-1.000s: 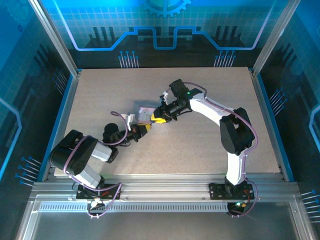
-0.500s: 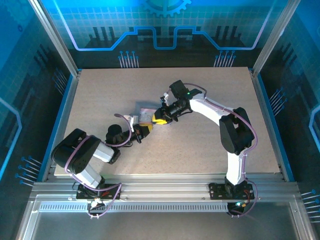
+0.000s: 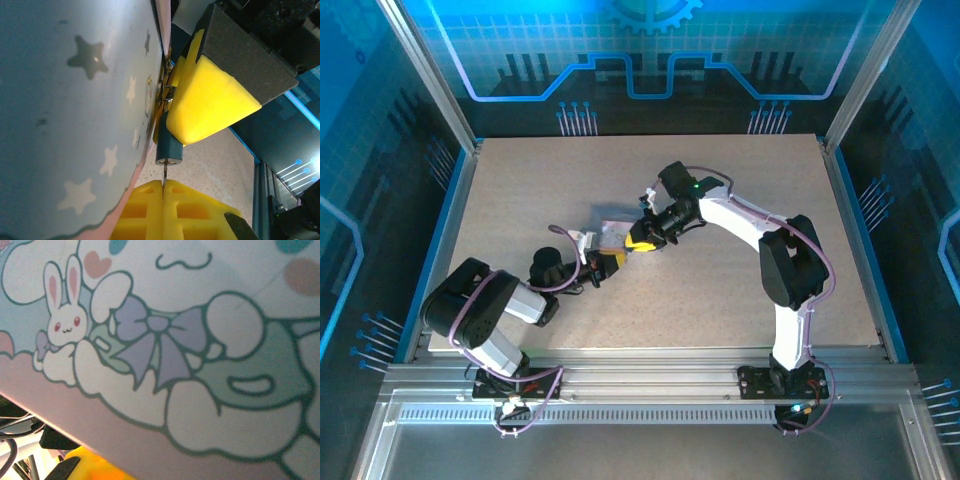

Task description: Unlock a padlock with a key

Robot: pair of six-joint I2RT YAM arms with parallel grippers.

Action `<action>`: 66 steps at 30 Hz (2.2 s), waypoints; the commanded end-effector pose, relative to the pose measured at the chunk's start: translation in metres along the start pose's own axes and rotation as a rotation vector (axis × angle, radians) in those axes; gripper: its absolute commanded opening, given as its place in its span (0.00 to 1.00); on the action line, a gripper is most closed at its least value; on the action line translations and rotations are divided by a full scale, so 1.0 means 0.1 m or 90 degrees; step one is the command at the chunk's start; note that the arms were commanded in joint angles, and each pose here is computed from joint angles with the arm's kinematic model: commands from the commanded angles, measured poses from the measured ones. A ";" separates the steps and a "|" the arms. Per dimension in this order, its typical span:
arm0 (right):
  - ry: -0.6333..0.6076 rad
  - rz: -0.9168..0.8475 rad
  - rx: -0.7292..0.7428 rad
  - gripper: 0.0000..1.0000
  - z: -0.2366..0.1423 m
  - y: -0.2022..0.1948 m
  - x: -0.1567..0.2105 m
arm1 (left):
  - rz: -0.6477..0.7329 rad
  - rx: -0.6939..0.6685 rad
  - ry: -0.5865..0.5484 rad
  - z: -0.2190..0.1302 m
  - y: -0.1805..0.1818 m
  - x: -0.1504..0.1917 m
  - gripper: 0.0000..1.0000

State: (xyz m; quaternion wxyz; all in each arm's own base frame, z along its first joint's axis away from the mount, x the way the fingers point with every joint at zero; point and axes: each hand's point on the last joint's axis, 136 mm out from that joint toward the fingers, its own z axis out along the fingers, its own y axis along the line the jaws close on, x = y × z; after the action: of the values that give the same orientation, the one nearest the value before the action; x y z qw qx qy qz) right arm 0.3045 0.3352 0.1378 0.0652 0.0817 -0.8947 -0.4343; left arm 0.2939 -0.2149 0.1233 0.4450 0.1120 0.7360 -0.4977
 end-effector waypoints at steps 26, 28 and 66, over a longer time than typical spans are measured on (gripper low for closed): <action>0.016 0.015 0.110 0.00 0.16 -0.25 0.13 | 0.001 -0.097 0.028 0.00 0.31 -0.14 0.00; 0.019 0.019 0.097 0.00 0.18 -0.26 0.13 | -0.014 -0.093 0.021 0.01 0.35 -0.11 0.00; -0.033 0.051 0.059 0.00 0.15 -0.39 -0.07 | -0.058 -0.080 0.005 -0.04 0.50 0.22 0.32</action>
State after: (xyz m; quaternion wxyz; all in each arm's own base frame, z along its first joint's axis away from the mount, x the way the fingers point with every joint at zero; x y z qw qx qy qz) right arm 0.3205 0.3294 0.0918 0.0286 0.0484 -0.9256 -0.3742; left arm 0.3111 -0.1925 0.0596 0.4053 0.0331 0.7891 -0.4604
